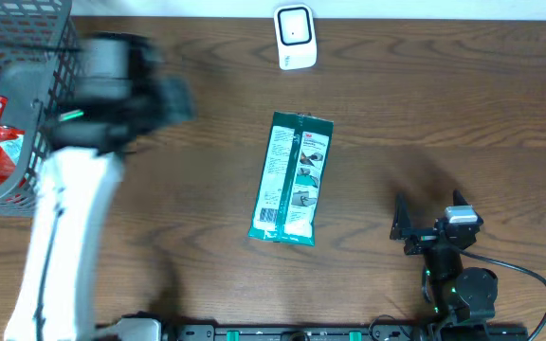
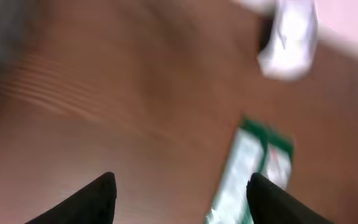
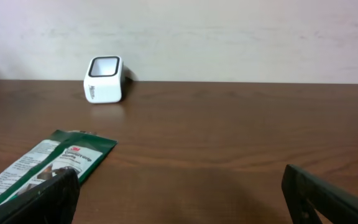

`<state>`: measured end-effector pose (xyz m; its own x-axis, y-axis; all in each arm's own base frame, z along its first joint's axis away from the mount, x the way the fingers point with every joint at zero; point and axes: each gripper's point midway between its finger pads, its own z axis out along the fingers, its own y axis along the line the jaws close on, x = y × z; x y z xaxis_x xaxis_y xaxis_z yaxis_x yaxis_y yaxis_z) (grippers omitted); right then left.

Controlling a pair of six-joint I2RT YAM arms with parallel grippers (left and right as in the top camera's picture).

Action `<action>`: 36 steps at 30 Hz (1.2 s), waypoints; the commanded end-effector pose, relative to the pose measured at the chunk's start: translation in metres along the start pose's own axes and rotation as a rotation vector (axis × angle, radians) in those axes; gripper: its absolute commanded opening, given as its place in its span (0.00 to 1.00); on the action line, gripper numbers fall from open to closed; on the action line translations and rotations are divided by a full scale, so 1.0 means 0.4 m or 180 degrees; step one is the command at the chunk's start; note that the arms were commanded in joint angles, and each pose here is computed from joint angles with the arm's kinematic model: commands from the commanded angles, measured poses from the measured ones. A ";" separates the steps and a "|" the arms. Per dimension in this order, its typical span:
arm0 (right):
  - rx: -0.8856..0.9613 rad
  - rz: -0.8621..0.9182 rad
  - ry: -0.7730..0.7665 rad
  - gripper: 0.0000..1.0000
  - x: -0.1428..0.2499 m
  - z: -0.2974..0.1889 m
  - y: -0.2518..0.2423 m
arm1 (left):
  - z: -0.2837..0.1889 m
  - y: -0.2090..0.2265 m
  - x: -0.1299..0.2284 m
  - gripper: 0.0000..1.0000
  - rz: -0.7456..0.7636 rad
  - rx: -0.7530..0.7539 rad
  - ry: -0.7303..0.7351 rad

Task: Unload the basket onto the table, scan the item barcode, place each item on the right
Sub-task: 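Open the left gripper and move it back into the basket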

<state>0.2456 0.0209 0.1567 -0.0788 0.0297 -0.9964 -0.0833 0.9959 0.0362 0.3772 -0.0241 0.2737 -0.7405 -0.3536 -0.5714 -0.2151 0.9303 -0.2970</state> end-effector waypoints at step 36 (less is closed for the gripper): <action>0.0024 -0.0045 -0.0003 0.99 0.000 -0.001 -0.005 | 0.185 0.853 -0.009 0.85 -0.1318 -0.1220 0.0687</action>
<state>0.2456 0.0209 0.1568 -0.0784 0.0297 -0.9965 -0.0833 0.9959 0.0362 0.3519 0.2866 0.1380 -0.6273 -0.7061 -0.3284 -0.7074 0.6930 -0.1387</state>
